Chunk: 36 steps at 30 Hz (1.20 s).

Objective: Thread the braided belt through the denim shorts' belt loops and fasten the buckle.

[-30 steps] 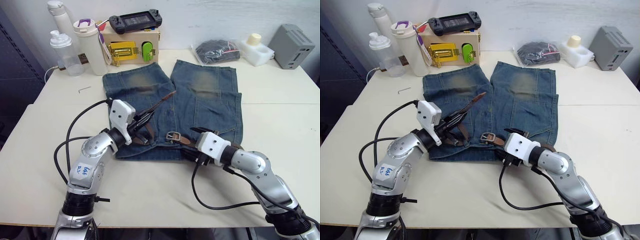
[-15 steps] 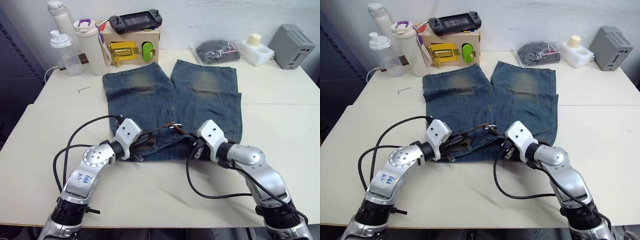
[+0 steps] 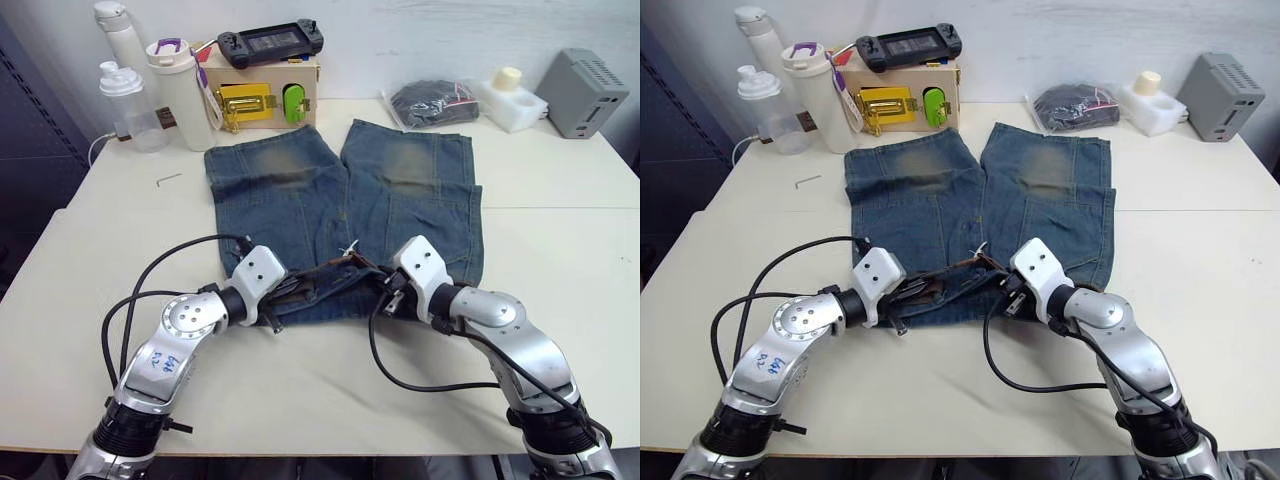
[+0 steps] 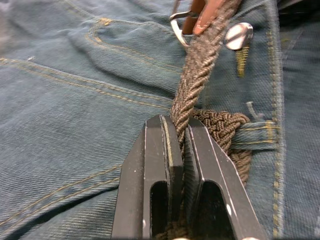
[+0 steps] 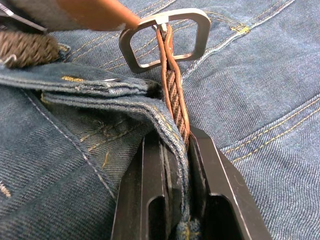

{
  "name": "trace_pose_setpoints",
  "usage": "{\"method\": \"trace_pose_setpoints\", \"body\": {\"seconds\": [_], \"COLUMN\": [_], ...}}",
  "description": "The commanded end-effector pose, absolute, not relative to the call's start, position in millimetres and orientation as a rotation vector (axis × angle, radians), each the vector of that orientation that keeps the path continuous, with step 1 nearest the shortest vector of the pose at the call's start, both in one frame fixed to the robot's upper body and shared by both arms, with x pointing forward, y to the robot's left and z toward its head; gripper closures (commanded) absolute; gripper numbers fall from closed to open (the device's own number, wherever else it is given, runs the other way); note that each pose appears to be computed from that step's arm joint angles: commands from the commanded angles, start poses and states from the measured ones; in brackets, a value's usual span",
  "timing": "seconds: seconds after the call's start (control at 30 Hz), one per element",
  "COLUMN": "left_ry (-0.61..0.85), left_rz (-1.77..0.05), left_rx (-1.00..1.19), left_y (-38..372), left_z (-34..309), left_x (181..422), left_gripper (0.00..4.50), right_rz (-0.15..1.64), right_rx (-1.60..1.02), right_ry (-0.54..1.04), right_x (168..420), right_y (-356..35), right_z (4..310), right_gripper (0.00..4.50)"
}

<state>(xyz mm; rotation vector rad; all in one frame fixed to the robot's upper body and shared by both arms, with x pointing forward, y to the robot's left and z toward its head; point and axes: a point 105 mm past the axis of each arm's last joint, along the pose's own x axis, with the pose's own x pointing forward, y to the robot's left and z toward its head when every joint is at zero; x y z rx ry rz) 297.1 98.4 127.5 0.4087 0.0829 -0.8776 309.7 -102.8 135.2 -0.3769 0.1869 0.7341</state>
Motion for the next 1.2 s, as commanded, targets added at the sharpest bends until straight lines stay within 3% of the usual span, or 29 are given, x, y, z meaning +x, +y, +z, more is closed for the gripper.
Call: {"method": "trace_pose_setpoints", "body": {"seconds": [0.03, 0.33, 0.63, 0.9, 1.2], "left_ry": [0.12, 0.236, 0.254, 0.269, 0.244], "left_rz": [-0.997, -0.771, -0.629, -0.606, -0.73], "left_rx": [0.424, 0.401, 0.37, 0.373, 0.385], "left_y": [88, 118, 129, 131, 102], "left_z": [117, 100, 106, 105, 112], "left_x": [279, 310, 329, 331, 317], "left_gripper": [4.5, 4.5, 4.5, 4.5, 4.5], "right_rz": [0.708, 0.717, 0.726, 0.739, 0.73], "right_rx": [-0.383, -0.387, -0.389, -0.405, -0.465], "right_ry": [0.115, 0.105, 0.092, 0.098, 0.1], "right_x": [311, 310, 307, 304, 304], "right_y": [-103, -100, -98, -96, -86], "right_z": [154, 156, 161, 160, 158], "right_gripper": [4.47, 4.47, 4.47, 4.47, 4.47]}}
